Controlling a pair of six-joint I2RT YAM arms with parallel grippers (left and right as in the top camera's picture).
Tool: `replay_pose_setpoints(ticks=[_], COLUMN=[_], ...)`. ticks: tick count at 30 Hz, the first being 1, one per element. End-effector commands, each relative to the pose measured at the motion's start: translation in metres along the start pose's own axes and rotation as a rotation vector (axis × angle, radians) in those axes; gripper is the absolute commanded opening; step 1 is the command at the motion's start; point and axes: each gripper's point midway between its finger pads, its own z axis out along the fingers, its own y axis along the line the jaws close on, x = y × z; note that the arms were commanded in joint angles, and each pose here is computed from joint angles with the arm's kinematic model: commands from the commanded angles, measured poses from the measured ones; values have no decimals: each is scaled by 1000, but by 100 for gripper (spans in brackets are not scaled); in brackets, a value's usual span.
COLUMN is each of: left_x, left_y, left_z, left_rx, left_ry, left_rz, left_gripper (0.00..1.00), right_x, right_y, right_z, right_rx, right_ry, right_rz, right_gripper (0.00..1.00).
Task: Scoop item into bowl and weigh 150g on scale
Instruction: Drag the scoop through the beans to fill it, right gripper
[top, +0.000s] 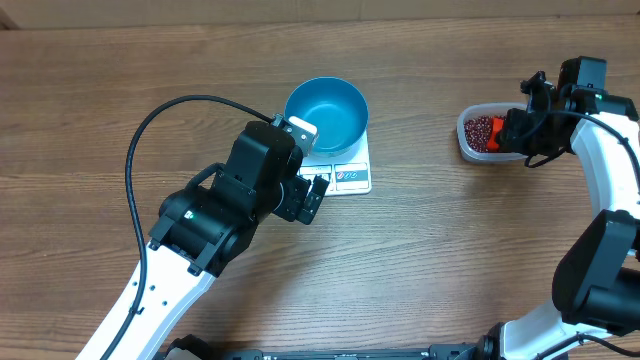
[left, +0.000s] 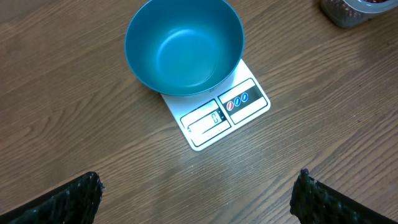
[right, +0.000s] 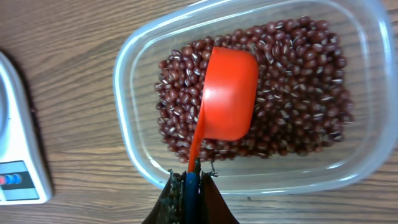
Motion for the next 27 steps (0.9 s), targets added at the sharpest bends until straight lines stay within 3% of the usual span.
replay_pose_setpoints(ticks=[1,16,27], left_x=[-5,-5,-5], left_y=[0,0,0], left_z=[-2,-2,-2], left_rx=[9,9,9], left_ry=[-13,-13,-13], left_rz=[13,13,13], left_gripper=[100,100,100], right_x=[0,2,8], right_y=[14,1,-17], right_z=[-1,4,21], right_rx=[-81,-73,-64], right_ry=[-7,10,57], right_rz=[25,89,243], right_gripper=[4,4,4])
